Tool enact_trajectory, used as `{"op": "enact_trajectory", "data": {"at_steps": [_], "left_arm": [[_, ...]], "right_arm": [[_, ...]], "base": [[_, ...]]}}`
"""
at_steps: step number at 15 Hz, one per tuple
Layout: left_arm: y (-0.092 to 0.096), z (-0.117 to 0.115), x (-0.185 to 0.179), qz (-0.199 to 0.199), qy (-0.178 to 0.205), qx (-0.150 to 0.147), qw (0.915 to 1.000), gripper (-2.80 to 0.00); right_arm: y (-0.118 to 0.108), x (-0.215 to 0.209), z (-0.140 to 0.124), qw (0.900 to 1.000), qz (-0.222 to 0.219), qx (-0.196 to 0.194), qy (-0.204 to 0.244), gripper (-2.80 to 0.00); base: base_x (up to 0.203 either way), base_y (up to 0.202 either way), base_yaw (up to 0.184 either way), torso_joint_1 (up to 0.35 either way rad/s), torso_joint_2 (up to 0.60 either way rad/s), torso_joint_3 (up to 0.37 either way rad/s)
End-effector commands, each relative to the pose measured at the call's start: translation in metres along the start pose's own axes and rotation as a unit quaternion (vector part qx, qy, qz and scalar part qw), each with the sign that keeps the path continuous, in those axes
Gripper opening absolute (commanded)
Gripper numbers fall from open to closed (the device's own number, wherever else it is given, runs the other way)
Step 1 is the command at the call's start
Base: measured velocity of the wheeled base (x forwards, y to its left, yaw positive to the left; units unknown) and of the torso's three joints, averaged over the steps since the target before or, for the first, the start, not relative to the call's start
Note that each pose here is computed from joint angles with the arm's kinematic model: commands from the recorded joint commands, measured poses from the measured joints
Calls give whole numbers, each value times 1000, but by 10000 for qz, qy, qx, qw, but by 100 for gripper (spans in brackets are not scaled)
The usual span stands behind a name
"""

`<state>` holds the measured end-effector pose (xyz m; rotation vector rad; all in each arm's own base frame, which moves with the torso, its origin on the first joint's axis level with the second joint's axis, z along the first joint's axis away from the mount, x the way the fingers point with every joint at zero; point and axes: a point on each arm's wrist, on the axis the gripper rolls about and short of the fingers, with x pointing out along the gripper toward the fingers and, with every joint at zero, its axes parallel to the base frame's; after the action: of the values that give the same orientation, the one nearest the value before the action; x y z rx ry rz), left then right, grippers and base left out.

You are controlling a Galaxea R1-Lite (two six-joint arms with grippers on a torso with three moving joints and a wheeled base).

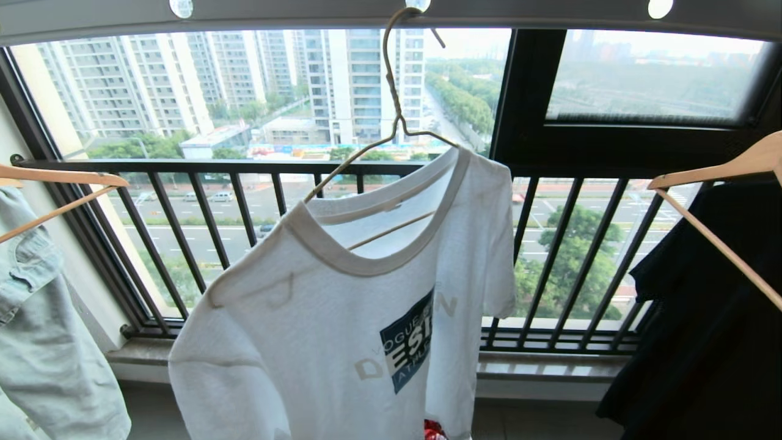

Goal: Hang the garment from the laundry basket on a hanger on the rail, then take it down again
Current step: Take the clothes off the clothes rack

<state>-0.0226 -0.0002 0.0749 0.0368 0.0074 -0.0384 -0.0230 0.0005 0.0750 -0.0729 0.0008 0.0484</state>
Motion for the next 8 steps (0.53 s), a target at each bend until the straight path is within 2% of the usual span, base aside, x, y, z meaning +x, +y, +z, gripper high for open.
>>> {"op": "enact_trajectory", "data": {"at_steps": [1, 8], "left_arm": [[0, 0, 0, 0, 0, 0, 10000, -280], [0, 0, 0, 0, 6, 0, 10000, -280]], "right_arm": [[0, 0, 0, 10000, 5, -3, 10, -280], [0, 0, 0, 10000, 7, -3, 10, -280]], "base": [[0, 0, 0, 0, 0, 0], [0, 0, 0, 0, 0, 0]]}}
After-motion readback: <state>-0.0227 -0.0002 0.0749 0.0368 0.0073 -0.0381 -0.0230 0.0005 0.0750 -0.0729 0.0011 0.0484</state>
